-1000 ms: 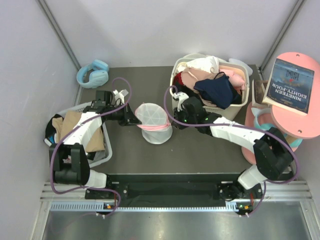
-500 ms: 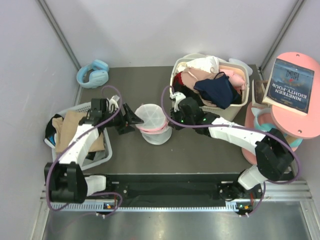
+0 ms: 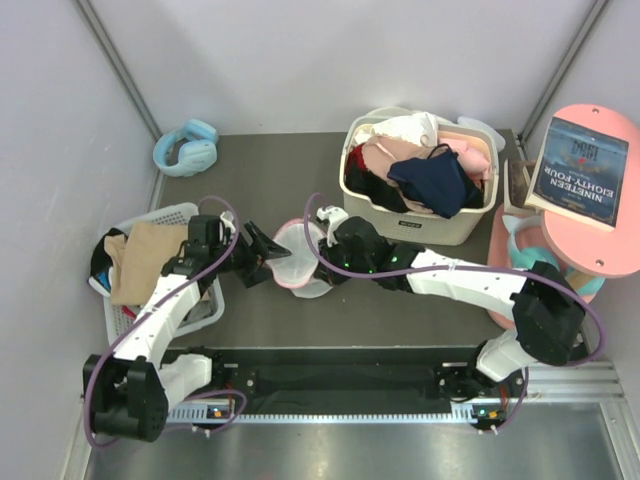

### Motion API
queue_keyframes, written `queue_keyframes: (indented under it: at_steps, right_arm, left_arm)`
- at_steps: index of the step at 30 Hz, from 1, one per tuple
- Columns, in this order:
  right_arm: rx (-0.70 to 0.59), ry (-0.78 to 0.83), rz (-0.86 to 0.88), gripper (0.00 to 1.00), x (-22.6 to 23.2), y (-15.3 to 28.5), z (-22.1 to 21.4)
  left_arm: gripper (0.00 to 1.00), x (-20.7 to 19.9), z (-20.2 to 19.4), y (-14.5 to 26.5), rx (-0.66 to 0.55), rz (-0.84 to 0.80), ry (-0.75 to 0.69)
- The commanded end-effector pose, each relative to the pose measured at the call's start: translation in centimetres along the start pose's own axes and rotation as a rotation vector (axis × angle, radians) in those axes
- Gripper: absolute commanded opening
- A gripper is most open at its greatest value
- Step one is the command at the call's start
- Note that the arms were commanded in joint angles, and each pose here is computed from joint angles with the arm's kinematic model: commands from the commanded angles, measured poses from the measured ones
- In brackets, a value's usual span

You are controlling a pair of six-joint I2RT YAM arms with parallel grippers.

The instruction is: Unzip the laundry bag and remove the bra

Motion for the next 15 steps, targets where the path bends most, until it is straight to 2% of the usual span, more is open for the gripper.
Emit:
queue_keyframes:
  at_steps: [1,4,5,6,7,9,10,15]
  right_arm:
    - [-0.122,-0.004,0.061,0.00,2.3,1.5,3.6]
    - [-0.129,-0.011,0.062,0.00,2.3,1.9,3.6]
    - [-0.130,-0.015,0.060,0.00,2.3,2.1,3.6]
    - [-0.136,-0.017,0.062,0.00,2.4,2.4,3.6]
    - [-0.138,-0.020,0.055,0.00,2.3,2.5,3.6]
    - [-0.136,-0.025,0.048,0.00,2.1,2.9,3.2]
    - [-0.149,-0.028,0.040,0.00,2.0,3.3,3.4]
    - [-0.134,-0.005,-0.014,0.00,0.9,4.1,2.3]
  left_arm:
    - [0.72,-0.6,0.0,-0.2,-0.017,-0.012,-0.019]
    - [0.53,0.1,-0.1,-0.5,-0.017,0.004,-0.016]
    - [0.39,0.3,0.0,-0.7,-0.020,0.002,-0.016]
    - [0.32,0.7,-0.1,-1.0,-0.013,0.011,-0.010]
    - [0.16,1.0,0.0,-1.1,-0.014,0.015,-0.017]
    - [0.03,1.3,0.2,-1.4,-0.018,0.029,-0.025]
    - [0.00,1.4,0.3,-1.5,-0.019,0.034,-0.039]
    - [0.00,1.4,1.4,-2.0,-0.030,0.068,-0.108]
Point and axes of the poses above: each gripper's point midway between its finger pads, its own y axis back along the fingers, its own x axis along the line the jaws close on, z = x × y, the point moved 4 cm from there along y, back along the fingers, and after that the axes turned 5 degrees about y, right-handed, at the moved point
